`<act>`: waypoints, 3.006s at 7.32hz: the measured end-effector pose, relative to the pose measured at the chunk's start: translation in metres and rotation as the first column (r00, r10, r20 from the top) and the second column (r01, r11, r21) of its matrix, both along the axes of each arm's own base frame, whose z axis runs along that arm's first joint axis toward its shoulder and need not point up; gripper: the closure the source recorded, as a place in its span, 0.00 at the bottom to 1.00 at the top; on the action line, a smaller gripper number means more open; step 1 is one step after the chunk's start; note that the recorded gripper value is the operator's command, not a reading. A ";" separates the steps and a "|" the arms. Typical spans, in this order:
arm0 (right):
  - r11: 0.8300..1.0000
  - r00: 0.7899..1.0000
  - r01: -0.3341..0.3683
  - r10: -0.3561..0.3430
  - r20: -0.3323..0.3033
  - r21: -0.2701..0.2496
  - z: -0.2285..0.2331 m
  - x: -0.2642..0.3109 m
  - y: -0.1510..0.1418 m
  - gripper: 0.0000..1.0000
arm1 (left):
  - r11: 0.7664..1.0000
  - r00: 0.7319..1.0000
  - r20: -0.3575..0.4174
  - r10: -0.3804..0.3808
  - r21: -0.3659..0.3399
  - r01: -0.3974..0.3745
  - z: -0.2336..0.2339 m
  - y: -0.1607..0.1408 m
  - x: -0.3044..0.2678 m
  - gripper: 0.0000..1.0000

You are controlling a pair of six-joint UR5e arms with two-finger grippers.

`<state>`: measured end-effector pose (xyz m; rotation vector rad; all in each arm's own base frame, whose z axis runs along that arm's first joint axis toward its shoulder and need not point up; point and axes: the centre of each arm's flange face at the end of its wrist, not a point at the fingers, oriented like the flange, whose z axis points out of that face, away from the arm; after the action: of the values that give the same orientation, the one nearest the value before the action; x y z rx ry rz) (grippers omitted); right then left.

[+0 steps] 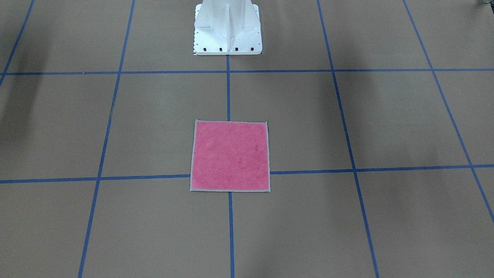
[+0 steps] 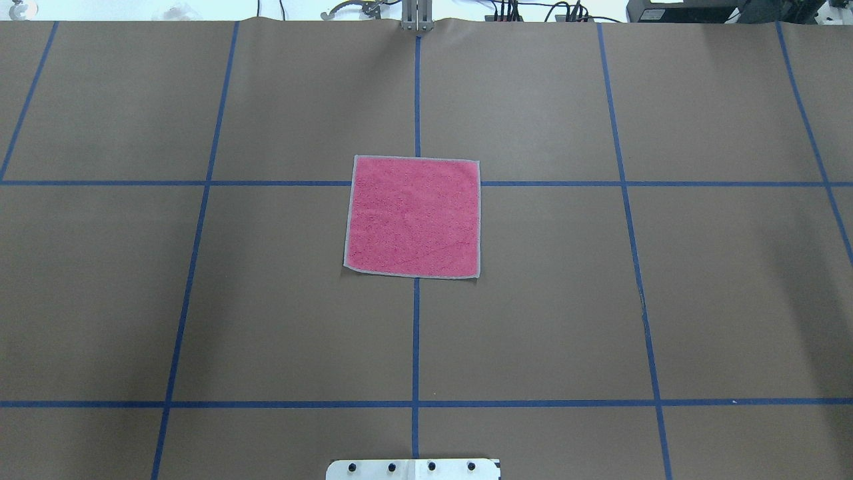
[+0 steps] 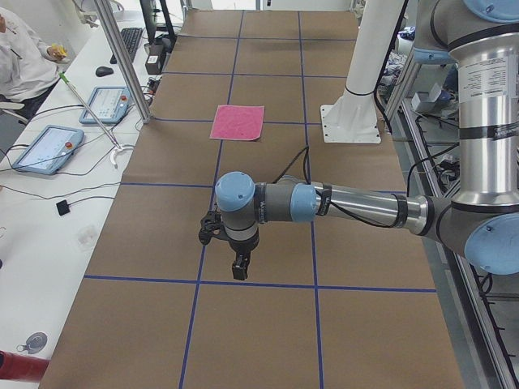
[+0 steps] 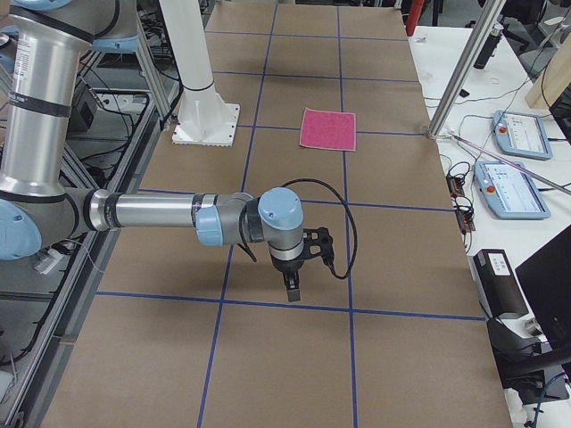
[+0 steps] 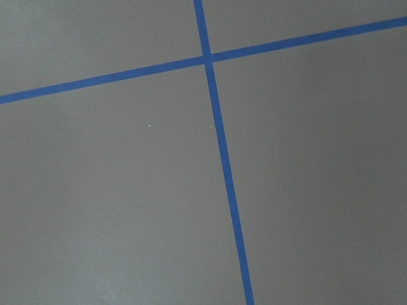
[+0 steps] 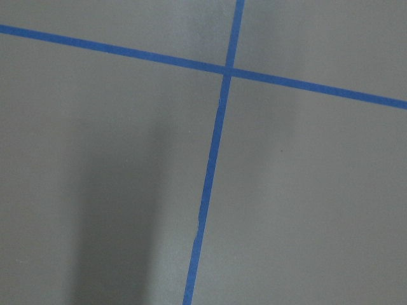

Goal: Fold towel twice with both arms

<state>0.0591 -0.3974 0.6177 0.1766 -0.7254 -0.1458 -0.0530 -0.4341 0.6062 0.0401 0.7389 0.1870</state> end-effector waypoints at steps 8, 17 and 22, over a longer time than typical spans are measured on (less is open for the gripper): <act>1.000 0.995 -0.028 0.028 0.091 -0.004 -0.005 -0.007 -0.001 0.00 | 0.988 1.000 -0.024 0.005 0.154 -0.001 -0.052 -0.042 0.006 0.00; 0.930 0.901 -0.199 0.297 0.315 -0.309 -0.151 -0.215 -0.063 0.01 | 0.979 0.930 -0.309 -0.199 -0.104 0.175 -0.172 -0.075 0.201 0.00; 0.734 0.754 -0.361 0.593 0.283 -0.575 -0.264 -0.367 -0.049 0.05 | 0.909 0.873 -0.314 -0.373 -0.314 0.275 -0.252 -0.067 0.321 0.00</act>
<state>-0.3075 -0.4467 0.3542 -0.0980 -1.1353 0.6228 0.2676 -0.5012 0.3542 -0.0521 1.1158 -0.2535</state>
